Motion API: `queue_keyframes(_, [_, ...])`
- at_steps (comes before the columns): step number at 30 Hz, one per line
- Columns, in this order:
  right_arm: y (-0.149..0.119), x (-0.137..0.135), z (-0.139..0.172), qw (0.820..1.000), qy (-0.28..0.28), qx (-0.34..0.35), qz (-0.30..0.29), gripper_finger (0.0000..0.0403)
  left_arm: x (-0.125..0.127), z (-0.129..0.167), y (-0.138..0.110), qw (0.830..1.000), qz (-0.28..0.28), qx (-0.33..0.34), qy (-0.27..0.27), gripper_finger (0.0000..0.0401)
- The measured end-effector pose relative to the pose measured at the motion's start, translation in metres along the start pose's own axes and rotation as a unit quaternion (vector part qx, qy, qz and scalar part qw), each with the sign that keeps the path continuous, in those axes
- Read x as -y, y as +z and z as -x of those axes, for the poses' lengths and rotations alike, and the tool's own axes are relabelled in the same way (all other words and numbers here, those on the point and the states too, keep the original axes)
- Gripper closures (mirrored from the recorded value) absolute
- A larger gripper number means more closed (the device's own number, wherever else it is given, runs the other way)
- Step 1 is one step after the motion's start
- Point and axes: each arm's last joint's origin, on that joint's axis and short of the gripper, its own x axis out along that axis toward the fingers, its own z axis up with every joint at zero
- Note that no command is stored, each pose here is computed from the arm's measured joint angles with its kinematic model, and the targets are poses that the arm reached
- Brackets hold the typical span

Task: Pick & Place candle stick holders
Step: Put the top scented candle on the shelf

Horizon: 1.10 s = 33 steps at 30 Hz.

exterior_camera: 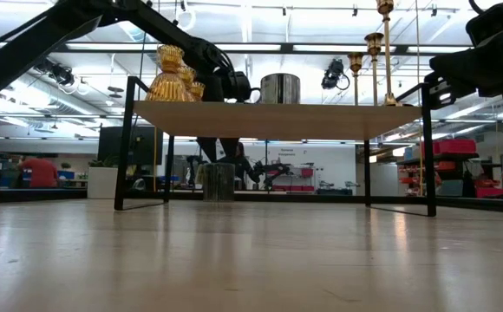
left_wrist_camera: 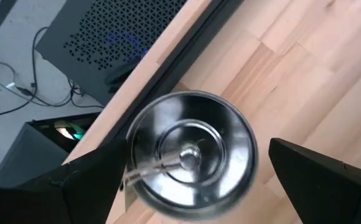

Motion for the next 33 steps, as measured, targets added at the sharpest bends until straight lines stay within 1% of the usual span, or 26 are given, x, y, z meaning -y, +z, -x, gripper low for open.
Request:
queue_keyframes(5, [0.0, 0.0, 0.0, 1.0, 0.0, 0.0, 0.0, 0.0389, 0.0, -0.006, 0.001, 1.0, -0.001, 0.0, 0.011, 0.0001])
queue_keyframes(10, [0.0, 0.0, 0.0, 1.0, 0.0, 0.0, 0.0, 0.0389, -0.001, -0.006, 0.001, 1.0, -0.001, 0.001, 0.006, 0.0001])
queue_keyframes(14, [0.0, 0.0, 0.0, 1.0, 0.0, 0.0, 0.0, 0.0389, 0.002, -0.007, 0.001, 1.0, -0.016, -0.001, 0.011, 0.0001])
queue_keyframes(18, [0.0, 0.0, 0.0, 1.0, 0.0, 0.0, 0.0, 0.0389, 0.003, -0.001, 0.004, 1.0, -0.028, -0.002, 0.005, 0.0002])
queue_keyframes(23, [0.0, 0.0, 0.0, 1.0, 0.0, 0.0, 0.0, 0.0389, -0.001, 0.013, 0.014, 0.999, -0.029, 0.027, 0.007, 0.0002])
queue_keyframes(29, [0.0, 0.0, 0.0, 1.0, 0.0, 0.0, 0.0, 0.0389, -0.003, 0.011, 0.011, 0.999, -0.028, 0.014, 0.009, 0.0002])
queue_keyframes(33, [0.0, 0.0, 0.0, 1.0, 0.0, 0.0, 0.0, 0.0389, -0.002, 0.004, 0.009, 0.999, -0.031, -0.001, 0.008, 0.0002])
